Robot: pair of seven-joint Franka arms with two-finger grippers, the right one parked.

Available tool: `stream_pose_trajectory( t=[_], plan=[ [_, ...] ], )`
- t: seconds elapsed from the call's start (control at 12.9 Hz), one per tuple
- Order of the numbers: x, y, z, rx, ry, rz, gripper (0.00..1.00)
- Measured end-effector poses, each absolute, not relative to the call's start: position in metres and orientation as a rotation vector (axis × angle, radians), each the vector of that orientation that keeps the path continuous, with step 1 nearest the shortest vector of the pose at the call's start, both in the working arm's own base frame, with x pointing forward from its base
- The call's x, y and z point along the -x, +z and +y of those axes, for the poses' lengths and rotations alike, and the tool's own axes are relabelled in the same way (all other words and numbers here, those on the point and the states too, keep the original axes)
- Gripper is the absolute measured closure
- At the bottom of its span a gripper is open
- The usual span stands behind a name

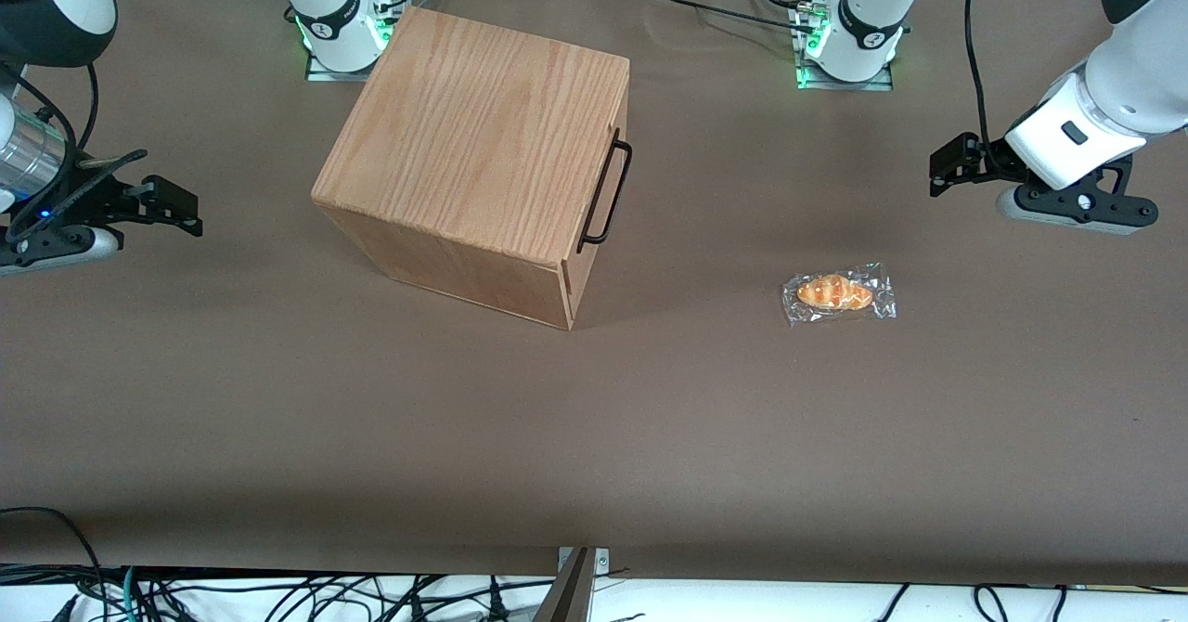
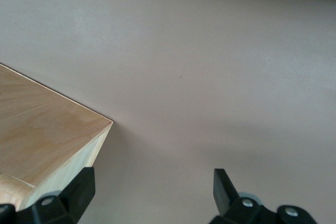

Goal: Open top drawer with left arm

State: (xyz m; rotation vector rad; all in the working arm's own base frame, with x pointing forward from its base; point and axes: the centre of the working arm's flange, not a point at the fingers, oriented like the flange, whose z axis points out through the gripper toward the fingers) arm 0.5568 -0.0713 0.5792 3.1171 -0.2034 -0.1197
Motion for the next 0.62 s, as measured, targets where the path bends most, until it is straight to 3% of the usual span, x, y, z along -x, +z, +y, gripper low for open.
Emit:
stream_pose_trajectory(
  t=[0.62],
  plan=[
    [-0.5556,0.5786,-0.0728,-3.117,-0.132,-0.208,0.00]
  ],
)
